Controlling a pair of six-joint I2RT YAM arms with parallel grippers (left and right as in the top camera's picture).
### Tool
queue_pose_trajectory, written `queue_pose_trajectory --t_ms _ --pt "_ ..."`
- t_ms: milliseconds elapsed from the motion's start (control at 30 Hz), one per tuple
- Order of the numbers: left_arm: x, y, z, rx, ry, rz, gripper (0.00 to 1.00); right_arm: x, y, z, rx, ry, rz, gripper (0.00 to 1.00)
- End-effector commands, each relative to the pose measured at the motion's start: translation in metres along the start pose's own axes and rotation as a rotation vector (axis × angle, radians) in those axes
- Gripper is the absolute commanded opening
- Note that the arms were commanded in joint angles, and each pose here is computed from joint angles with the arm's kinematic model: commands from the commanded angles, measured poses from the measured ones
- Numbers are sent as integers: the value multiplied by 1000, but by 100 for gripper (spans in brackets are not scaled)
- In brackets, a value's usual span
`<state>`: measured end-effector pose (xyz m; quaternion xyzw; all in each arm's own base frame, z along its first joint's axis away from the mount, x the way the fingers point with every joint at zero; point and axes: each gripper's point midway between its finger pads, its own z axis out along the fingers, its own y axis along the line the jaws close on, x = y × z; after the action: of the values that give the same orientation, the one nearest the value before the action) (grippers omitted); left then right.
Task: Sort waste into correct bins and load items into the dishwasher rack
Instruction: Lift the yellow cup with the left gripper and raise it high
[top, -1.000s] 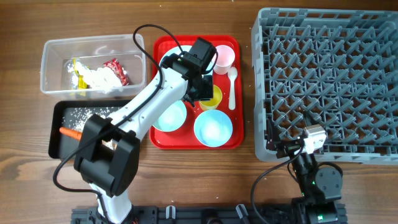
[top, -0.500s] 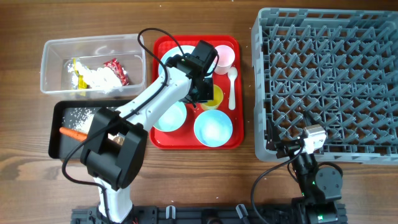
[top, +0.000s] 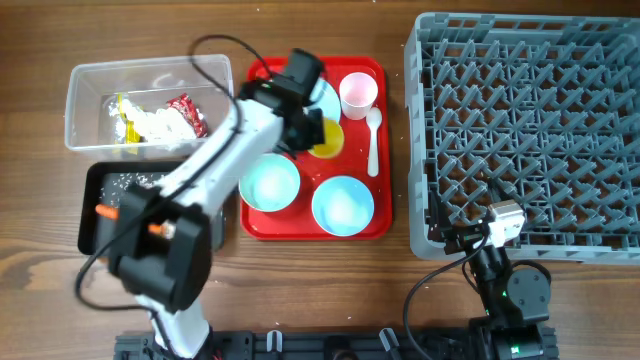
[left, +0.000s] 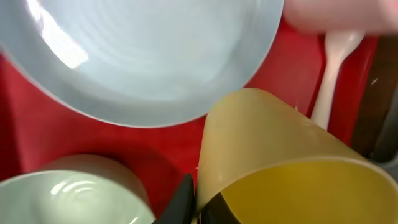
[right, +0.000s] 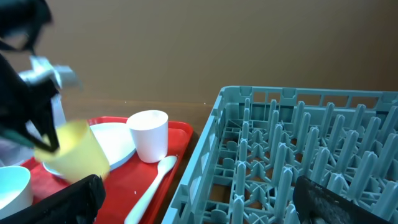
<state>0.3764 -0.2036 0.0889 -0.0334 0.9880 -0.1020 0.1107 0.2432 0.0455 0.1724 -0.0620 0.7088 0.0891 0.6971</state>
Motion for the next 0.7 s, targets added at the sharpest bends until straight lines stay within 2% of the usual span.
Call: queue_pose_trajectory --t_ms 0,167,333,500,567,667 --pt "-37 17 -56 42 -145 -66 4 -1 -2 0 9 -5 -13 100" --pt "-50 59 -76 28 -169 -172 4 -1 -2 0 9 -5 -13 100" --pt "-60 74 -94 71 -202 -169 4 -1 -2 0 9 -5 -13 100" --pt "-61 58 -102 48 -252 83 4 -1 -2 0 9 -5 -13 100" --pt "-57 49 -102 73 -243 129 4 -1 -2 0 9 -5 -13 100" --pt "-51 11 -112 348 -211 225 4 -1 -2 0 9 -5 -13 100"
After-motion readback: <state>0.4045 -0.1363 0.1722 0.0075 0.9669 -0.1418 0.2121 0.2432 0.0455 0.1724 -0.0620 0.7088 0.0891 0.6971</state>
